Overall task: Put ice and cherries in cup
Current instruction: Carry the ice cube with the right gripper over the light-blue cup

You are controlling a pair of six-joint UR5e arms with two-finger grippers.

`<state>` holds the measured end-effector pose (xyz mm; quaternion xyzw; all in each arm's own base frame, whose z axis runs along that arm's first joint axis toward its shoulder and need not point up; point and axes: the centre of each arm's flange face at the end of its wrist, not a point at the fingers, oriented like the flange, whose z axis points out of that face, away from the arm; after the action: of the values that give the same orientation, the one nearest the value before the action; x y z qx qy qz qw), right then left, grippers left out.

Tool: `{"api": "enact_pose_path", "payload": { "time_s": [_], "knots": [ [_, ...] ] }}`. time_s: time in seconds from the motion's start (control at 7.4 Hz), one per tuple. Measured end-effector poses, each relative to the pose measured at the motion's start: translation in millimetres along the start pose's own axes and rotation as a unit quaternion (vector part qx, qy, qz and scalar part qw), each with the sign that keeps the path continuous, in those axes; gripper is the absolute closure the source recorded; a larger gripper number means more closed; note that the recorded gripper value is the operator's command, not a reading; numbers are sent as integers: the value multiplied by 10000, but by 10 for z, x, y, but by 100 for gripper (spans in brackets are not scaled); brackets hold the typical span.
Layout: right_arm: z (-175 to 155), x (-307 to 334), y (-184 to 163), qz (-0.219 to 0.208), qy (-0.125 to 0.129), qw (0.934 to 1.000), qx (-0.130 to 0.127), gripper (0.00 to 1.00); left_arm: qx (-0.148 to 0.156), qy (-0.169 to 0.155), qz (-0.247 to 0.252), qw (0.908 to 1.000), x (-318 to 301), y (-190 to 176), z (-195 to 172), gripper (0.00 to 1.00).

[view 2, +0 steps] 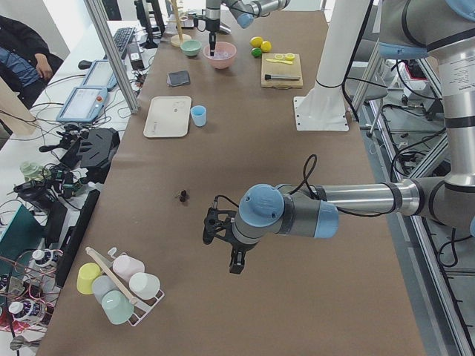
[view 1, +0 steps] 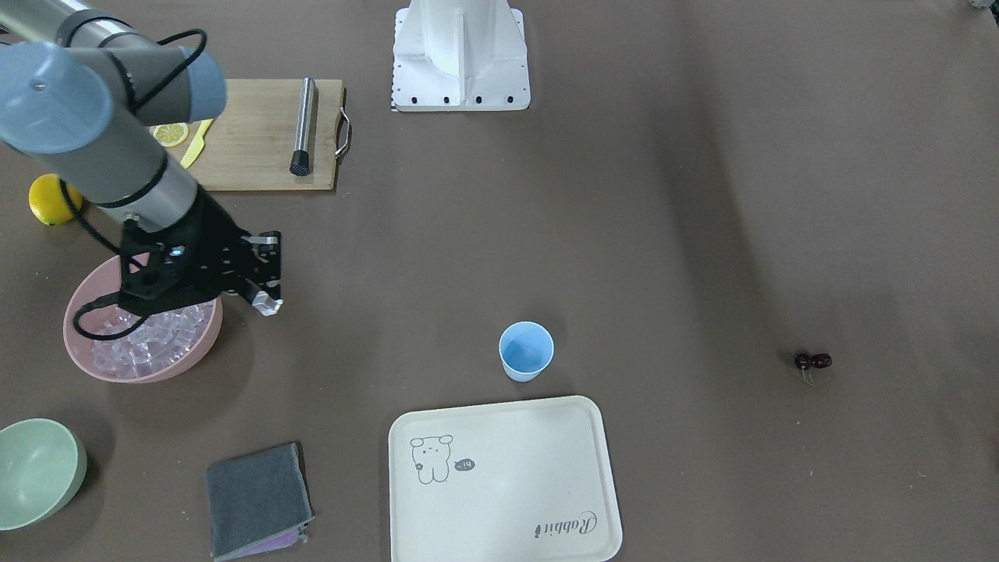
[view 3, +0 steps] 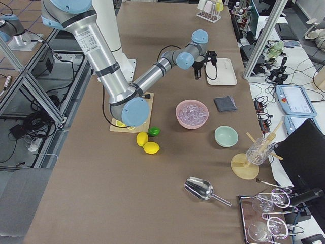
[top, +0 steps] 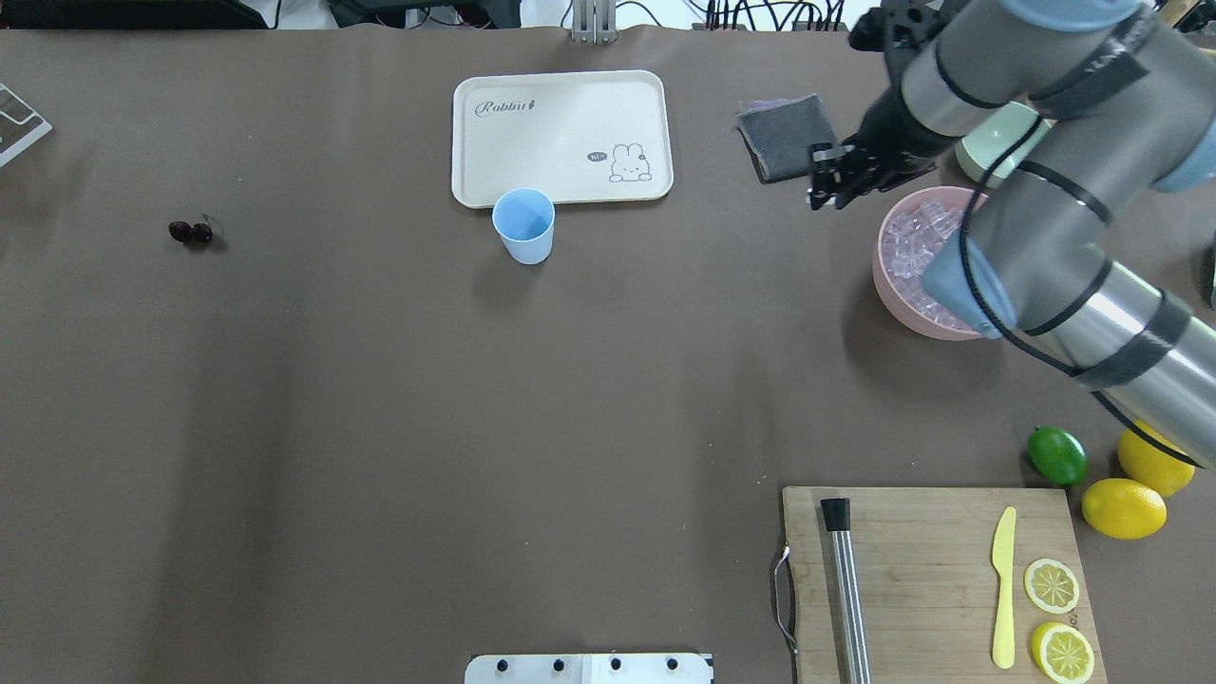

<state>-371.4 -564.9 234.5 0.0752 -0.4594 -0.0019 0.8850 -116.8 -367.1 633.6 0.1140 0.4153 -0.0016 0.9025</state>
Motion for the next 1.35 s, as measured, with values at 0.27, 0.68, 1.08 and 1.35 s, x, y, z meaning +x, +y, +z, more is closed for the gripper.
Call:
{"api": "enact_pose_path", "payload": {
  "time_s": [0.27, 0.68, 1.08, 1.35],
  "knots": [
    [378, -1304, -231, 736, 135, 9969, 247, 87, -3, 2, -7, 10000, -7, -1, 4, 2],
    [718, -2227, -311, 1461, 266, 9859, 775, 84, -13, 0, -28, 10000, -26, 7, 14, 2],
    [873, -2643, -204, 1747, 279, 9793, 982, 69, -24, 0, -40, 10000, -40, 18, 27, 2],
    [896, -2738, -116, 1736, 255, 9793, 1004, 15, -32, -1, -41, 10000, -43, 17, 35, 2]
  ]
}}
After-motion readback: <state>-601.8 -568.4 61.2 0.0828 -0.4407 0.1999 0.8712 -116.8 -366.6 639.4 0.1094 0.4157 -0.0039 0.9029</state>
